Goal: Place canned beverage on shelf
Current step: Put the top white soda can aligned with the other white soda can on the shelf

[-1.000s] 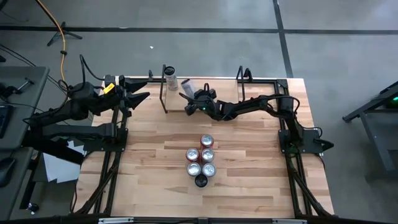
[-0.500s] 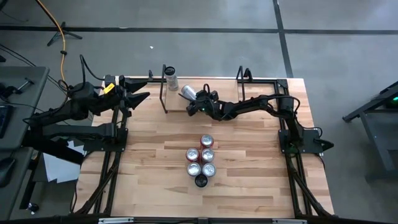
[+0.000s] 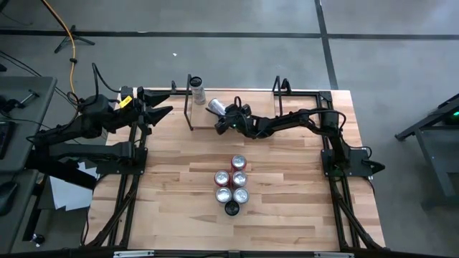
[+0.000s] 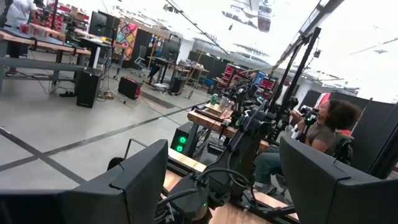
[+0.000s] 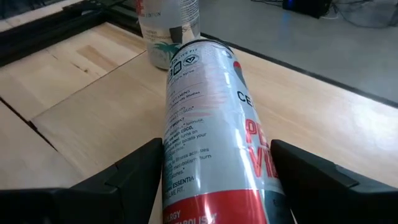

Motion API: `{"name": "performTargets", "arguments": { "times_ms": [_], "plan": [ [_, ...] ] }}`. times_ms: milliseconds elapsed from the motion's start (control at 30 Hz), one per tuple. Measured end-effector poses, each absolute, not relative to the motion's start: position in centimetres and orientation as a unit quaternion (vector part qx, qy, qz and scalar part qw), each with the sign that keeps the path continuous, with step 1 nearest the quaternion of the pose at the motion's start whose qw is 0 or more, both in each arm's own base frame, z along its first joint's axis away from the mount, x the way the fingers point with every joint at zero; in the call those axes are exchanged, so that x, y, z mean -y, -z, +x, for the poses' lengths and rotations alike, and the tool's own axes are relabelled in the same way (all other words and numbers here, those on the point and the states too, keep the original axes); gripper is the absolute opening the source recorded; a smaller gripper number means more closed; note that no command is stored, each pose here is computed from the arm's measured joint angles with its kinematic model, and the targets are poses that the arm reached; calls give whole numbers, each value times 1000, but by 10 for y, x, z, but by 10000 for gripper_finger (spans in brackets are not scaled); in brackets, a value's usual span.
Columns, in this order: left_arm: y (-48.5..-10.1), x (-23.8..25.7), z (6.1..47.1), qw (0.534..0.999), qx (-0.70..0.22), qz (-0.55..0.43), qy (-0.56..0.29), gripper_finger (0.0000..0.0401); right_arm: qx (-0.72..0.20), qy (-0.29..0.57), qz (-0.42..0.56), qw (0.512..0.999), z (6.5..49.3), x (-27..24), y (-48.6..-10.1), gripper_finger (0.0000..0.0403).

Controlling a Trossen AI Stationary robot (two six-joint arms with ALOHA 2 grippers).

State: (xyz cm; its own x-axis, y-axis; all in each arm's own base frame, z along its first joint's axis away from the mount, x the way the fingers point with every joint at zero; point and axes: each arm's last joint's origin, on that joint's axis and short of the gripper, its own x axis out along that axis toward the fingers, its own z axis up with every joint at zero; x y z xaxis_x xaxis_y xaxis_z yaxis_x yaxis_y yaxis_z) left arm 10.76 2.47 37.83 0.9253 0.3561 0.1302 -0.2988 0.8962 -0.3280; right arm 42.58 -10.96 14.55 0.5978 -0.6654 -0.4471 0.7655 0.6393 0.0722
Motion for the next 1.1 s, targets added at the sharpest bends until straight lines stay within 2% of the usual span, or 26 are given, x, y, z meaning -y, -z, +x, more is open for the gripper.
{"name": "performTargets", "arguments": {
  "times_ms": [233,500,667,867,1100],
  "plan": [
    [-376,-25,108,970,82,-153,-171,259,-215,340,153,903,428,106,-145,280],
    [-375,-25,108,970,78,-153,-172,259,-256,311,186,896,423,102,-146,278],
    [-375,-25,108,970,78,-153,-172,259,-283,305,162,895,415,101,-157,235],
    [-375,-25,108,970,78,-152,-172,259,-317,266,133,900,402,98,-181,234],
    [-366,-27,120,971,29,-153,-179,259,-278,222,97,929,380,79,-248,234]
  ]
}}
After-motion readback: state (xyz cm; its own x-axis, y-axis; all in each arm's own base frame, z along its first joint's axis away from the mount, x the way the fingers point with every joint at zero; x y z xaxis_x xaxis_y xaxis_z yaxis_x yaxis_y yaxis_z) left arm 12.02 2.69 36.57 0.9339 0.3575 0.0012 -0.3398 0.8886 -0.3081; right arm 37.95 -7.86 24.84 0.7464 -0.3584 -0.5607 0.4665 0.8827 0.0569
